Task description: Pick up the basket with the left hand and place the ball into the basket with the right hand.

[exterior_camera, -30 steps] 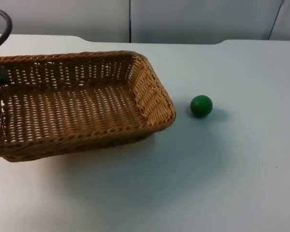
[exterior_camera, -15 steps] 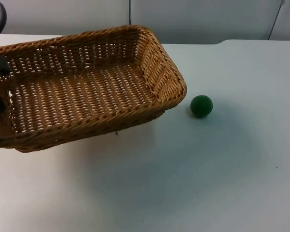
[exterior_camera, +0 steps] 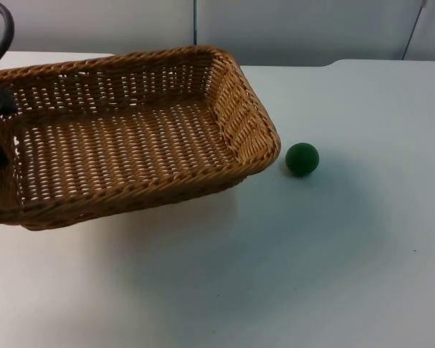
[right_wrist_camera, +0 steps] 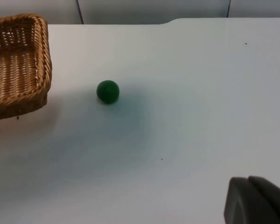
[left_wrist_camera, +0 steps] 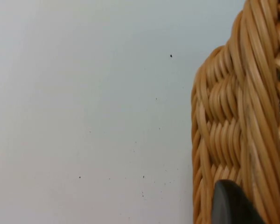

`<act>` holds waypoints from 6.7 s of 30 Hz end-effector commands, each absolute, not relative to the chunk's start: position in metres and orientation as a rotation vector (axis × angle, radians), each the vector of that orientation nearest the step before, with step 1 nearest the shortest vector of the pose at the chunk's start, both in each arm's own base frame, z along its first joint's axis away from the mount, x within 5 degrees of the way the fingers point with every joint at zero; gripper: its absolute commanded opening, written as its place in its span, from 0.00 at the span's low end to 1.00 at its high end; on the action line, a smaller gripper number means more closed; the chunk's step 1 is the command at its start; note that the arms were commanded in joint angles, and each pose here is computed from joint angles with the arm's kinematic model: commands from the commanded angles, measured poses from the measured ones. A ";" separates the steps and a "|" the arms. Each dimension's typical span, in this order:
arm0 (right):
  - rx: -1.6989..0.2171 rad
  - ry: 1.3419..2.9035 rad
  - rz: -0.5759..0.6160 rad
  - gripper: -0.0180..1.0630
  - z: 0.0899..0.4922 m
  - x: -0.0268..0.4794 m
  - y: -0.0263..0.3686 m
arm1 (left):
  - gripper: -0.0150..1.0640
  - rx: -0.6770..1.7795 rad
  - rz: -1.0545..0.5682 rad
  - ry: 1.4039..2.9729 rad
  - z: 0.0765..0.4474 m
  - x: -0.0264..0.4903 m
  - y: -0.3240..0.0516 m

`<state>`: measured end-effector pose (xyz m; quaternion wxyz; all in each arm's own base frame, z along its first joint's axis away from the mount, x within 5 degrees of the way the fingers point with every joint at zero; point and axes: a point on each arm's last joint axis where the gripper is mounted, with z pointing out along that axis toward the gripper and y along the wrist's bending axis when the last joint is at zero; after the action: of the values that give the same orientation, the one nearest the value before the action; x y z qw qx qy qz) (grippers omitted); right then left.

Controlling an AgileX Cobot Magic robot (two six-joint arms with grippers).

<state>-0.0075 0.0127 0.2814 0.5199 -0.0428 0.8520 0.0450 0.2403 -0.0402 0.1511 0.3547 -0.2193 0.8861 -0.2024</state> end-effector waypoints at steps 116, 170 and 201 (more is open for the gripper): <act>-0.564 2.556 0.165 0.67 0.107 0.408 0.161 | 0.01 -0.574 -0.571 2.232 0.158 0.242 -0.041; -1.257 2.407 0.757 0.01 0.227 0.377 0.338 | 0.01 -0.575 -0.571 2.232 0.158 0.242 -0.041; -1.152 2.485 0.644 0.62 0.179 0.392 0.345 | 0.01 -0.575 -0.571 2.232 0.158 0.242 -0.041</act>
<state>0.3910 0.3431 0.1782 0.1551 -0.4181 0.8652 0.2293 0.2404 -0.0403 0.1512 0.3552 -0.2191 0.8858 -0.2030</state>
